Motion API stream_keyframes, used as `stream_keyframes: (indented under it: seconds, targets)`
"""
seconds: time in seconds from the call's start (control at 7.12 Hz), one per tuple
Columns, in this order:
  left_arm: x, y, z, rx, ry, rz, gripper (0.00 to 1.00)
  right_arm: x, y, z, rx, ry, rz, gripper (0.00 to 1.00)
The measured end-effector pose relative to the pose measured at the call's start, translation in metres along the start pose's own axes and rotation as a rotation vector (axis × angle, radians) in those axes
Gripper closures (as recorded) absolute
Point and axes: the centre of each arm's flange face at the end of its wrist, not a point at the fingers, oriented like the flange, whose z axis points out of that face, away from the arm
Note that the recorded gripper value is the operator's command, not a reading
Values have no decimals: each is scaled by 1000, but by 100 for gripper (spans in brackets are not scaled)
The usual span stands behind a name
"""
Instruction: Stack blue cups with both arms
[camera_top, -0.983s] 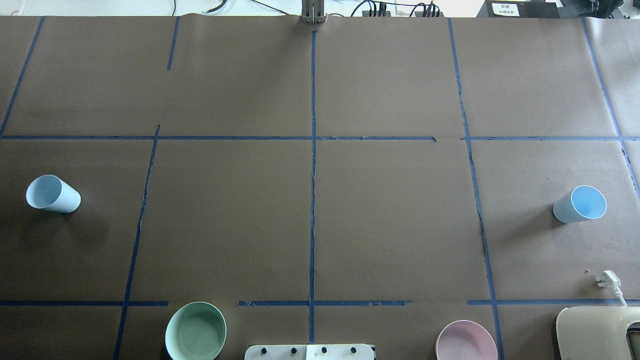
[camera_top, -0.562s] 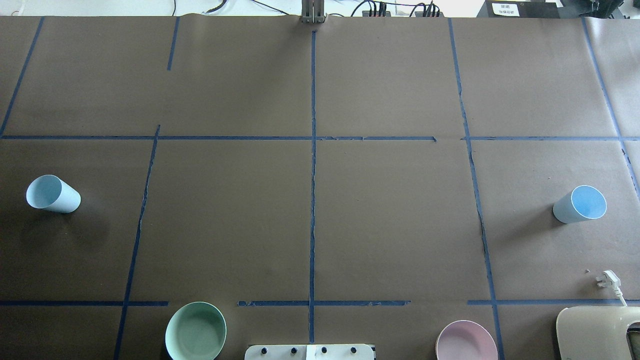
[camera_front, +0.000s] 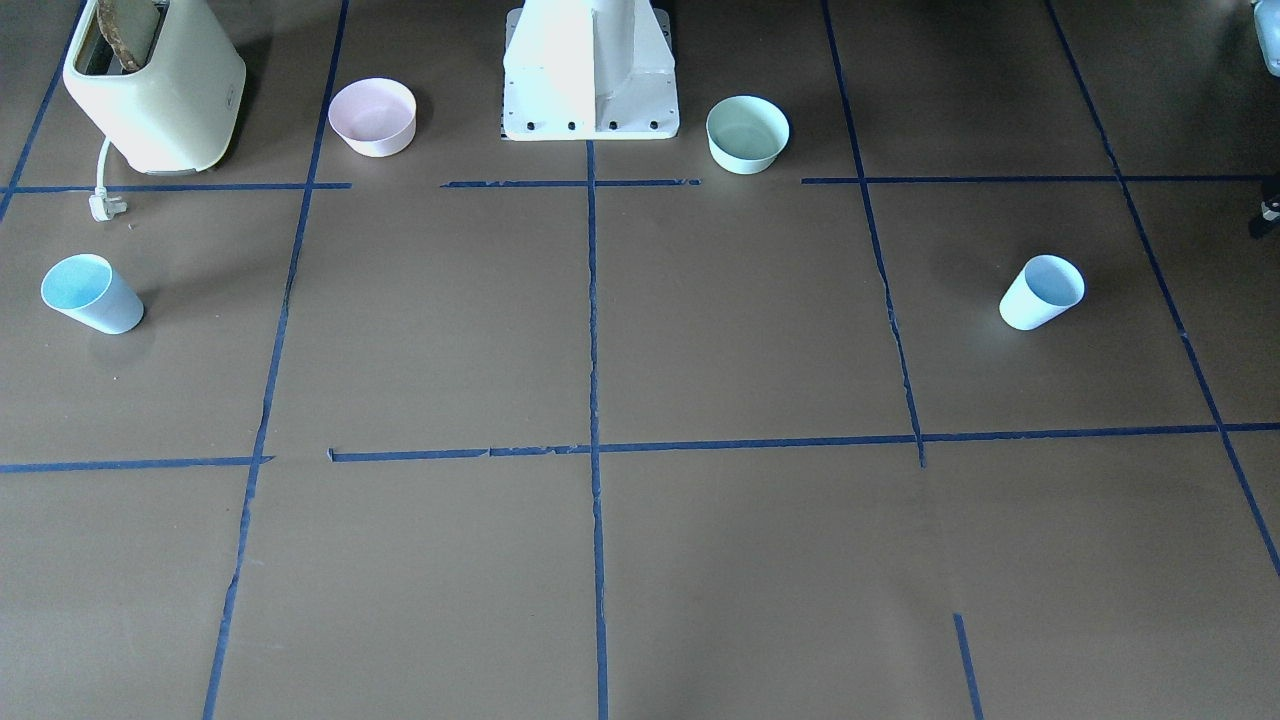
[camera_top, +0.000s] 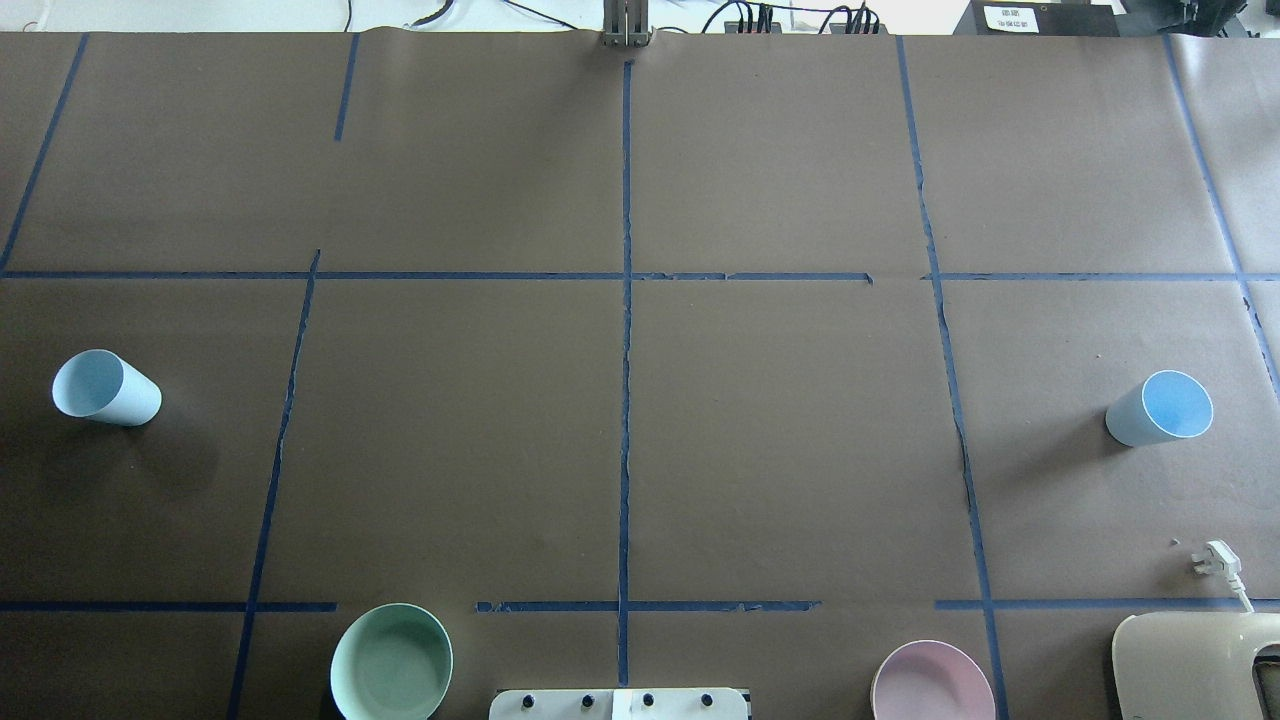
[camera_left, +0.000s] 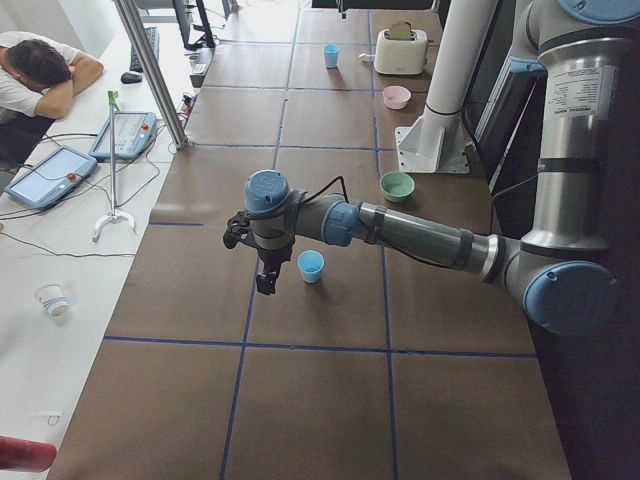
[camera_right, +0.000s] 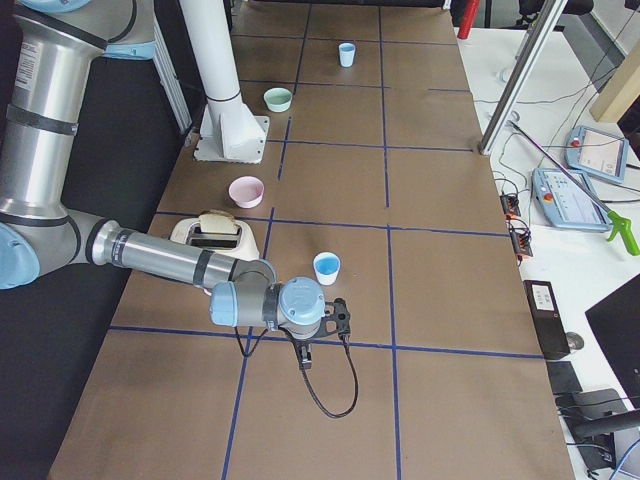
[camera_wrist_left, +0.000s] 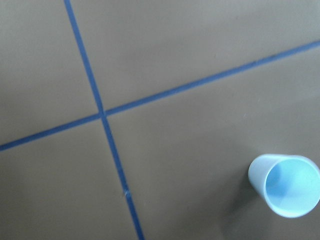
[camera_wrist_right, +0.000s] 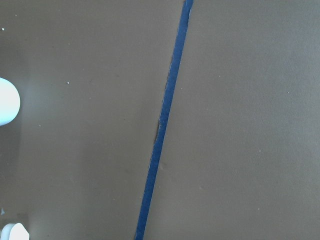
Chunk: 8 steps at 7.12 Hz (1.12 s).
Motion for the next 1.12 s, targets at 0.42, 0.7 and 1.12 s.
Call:
stream_keyframes:
  seconds: [0.42, 0.7, 1.12]
  targets:
    - [40, 21, 56, 26, 17, -100, 0, 0, 0, 0, 0, 0, 0, 0]
    - [78, 26, 97, 36, -14, -183, 0, 0, 0, 0, 0, 0, 0, 0]
    - [93, 31, 128, 39, -37, -233, 0, 0, 0, 0, -1, 0, 1, 0]
